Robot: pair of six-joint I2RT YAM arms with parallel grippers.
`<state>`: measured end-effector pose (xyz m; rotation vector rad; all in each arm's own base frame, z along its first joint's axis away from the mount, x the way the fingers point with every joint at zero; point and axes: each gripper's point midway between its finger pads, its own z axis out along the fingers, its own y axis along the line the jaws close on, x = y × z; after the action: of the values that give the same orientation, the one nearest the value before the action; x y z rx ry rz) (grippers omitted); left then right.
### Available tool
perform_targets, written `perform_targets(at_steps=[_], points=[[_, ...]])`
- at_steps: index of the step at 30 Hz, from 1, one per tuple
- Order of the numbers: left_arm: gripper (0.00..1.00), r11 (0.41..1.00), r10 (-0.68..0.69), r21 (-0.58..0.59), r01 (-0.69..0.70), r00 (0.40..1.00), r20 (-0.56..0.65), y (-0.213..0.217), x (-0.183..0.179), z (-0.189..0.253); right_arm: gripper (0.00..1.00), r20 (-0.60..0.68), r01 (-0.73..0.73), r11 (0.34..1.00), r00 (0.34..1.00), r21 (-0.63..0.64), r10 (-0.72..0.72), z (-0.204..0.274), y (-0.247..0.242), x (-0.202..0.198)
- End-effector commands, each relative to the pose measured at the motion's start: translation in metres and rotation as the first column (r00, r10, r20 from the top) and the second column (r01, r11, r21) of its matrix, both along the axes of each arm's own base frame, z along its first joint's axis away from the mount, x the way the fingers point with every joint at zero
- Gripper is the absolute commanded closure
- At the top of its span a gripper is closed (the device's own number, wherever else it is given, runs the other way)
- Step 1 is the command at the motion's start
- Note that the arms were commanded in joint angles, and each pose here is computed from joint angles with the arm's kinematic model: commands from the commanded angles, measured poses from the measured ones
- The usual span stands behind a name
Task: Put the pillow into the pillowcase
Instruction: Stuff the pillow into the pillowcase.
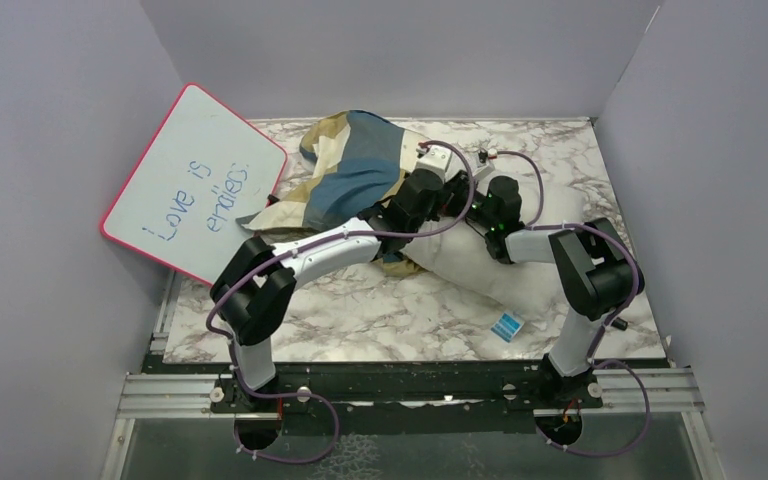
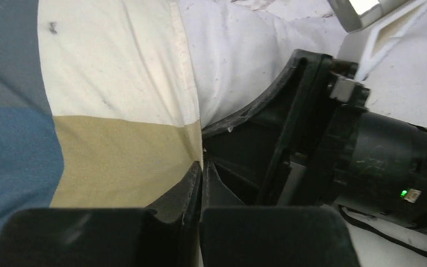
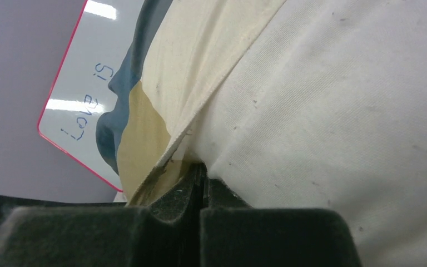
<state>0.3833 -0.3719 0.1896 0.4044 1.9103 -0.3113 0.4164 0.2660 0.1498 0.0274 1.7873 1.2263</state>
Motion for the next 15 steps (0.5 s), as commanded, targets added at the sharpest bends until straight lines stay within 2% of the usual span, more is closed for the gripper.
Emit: perform_targets(at_steps=[1, 5, 10, 15], points=[[1.00, 0.977, -0.093, -0.202, 0.073, 0.991, -0.093, -0.023, -0.014, -0.007, 1.00, -0.114, -0.002, 0.998, 0.993, -0.063, -0.005, -0.043, 0.001, -0.011], [0.99, 0.986, -0.041, -0.164, 0.026, 0.995, -0.092, -0.005, -0.004, -0.007, 0.97, -0.094, 0.007, 0.995, 0.995, -0.104, -0.016, -0.040, -0.004, -0.014], [0.77, 0.991, 0.008, -0.131, -0.020, 0.995, -0.096, 0.018, 0.003, -0.003, 0.77, -0.069, 0.029, 0.969, 0.996, -0.247, -0.048, -0.026, -0.019, -0.015], [0.75, 0.991, 0.048, -0.122, -0.062, 0.993, -0.110, 0.041, 0.008, -0.020, 0.61, -0.056, 0.001, 0.919, 0.998, -0.395, -0.025, -0.006, -0.045, -0.018]])
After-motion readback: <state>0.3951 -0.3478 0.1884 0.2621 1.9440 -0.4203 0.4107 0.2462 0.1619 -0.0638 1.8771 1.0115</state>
